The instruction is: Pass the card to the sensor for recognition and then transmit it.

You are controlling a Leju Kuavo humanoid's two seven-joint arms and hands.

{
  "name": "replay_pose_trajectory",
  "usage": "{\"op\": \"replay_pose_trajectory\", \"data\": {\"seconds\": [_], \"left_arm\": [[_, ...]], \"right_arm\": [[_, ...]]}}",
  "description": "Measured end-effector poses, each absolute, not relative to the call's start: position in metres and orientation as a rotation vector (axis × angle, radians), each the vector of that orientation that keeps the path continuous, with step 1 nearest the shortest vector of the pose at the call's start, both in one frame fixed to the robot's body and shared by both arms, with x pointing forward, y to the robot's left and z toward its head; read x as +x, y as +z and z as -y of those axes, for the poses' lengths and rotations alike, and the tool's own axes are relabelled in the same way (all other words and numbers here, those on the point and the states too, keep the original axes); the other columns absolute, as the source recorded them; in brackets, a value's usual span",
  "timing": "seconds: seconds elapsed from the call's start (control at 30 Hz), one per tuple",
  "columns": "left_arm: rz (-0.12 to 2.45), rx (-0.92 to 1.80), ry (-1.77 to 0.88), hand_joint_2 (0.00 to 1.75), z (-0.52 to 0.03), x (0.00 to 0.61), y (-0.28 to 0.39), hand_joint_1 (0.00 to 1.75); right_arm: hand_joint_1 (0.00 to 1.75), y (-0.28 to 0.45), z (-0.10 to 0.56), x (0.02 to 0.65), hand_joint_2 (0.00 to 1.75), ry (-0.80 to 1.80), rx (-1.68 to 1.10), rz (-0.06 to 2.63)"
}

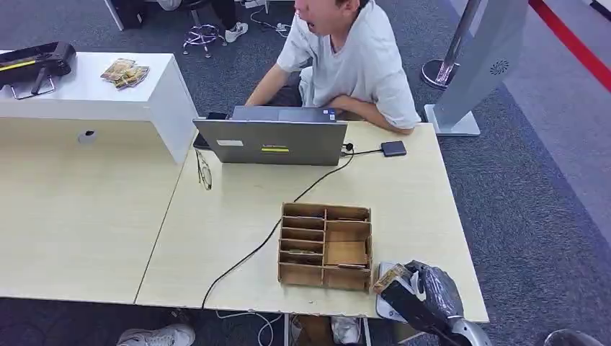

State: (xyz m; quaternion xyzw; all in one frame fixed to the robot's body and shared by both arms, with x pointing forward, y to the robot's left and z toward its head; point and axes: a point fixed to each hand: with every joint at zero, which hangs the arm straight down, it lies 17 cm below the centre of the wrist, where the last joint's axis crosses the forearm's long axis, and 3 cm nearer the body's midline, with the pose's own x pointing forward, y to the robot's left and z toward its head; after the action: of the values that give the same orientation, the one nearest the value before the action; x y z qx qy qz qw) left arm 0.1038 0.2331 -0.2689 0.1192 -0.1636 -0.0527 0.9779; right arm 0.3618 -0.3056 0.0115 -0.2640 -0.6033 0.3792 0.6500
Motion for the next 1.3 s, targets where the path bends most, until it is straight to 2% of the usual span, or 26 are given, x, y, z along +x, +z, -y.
{"op": "replay_pose_trajectory", "data": {"seconds": [0.83, 1.3], "left_arm": [[0.329, 0.241, -0.105, 0.0, -0.2334, 0.1038, -0.2689, 0.0], [0.328, 0.236, -0.105, 0.0, -0.2326, 0.1035, -0.2691, 0.0]], "right_arm": [[1.75, 0.0095, 0.3012, 0.361, 1.75, 0.864, -0.599, 1.368], [1.75, 0.0103, 0.306, 0.3625, 1.75, 0.9, -0.694, 1.345]]}}
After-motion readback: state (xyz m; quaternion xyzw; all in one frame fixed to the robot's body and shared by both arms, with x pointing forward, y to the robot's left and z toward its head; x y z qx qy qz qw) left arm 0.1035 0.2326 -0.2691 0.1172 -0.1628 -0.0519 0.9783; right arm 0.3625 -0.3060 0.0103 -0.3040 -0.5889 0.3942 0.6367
